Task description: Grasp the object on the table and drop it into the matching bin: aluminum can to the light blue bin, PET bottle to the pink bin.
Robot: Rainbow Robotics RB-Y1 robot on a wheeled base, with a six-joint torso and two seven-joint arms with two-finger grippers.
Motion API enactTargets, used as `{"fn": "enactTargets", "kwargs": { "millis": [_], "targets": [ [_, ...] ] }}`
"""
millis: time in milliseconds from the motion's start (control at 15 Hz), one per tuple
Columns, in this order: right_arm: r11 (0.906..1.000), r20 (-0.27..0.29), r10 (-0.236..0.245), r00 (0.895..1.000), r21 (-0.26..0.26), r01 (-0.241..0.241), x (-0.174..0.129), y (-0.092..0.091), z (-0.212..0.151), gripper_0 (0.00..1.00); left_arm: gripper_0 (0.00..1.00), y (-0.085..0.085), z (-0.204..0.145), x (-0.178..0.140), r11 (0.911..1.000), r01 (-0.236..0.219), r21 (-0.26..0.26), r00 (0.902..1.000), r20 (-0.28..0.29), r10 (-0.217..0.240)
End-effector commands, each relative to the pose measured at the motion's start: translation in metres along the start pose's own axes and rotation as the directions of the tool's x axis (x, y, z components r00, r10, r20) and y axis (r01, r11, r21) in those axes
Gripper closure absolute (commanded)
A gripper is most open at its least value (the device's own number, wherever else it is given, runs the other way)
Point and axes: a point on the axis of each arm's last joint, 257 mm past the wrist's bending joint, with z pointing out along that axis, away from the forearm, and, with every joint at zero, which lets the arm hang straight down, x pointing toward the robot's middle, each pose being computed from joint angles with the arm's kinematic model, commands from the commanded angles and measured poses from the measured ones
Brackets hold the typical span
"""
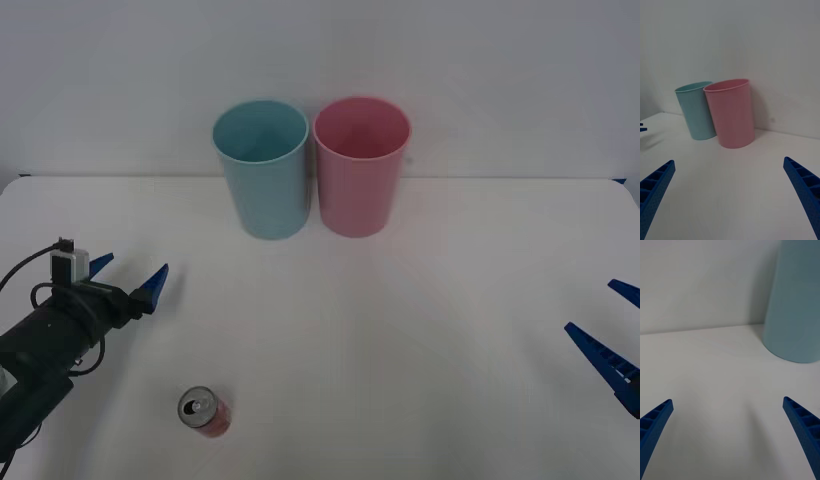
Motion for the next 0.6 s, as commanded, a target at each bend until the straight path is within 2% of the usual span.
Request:
{"fn": "enactTargets", "kwargs": {
  "millis": [67,400,600],
  "targets": [
    [1.0,0.0,0.0,1.0,0.0,0.0,0.0,0.0,0.0,0.0,0.0,-0.003,-0.001,-0.001,0.9998,0.016,0.012,0.9998,0.006,-0.016],
    [1.0,0.0,0.0,1.0,0.0,0.0,0.0,0.0,0.0,0.0,0.0,-0.002,-0.003,-0.002,0.9996,0.021,0.021,0.9997,0.007,-0.022],
    [1.0,0.0,0.0,1.0,0.0,0.0,0.0,0.0,0.0,0.0,0.0,0.001,-0.011,-0.002,0.9987,0.024,0.045,0.9997,0.002,-0.024]
  ]
}}
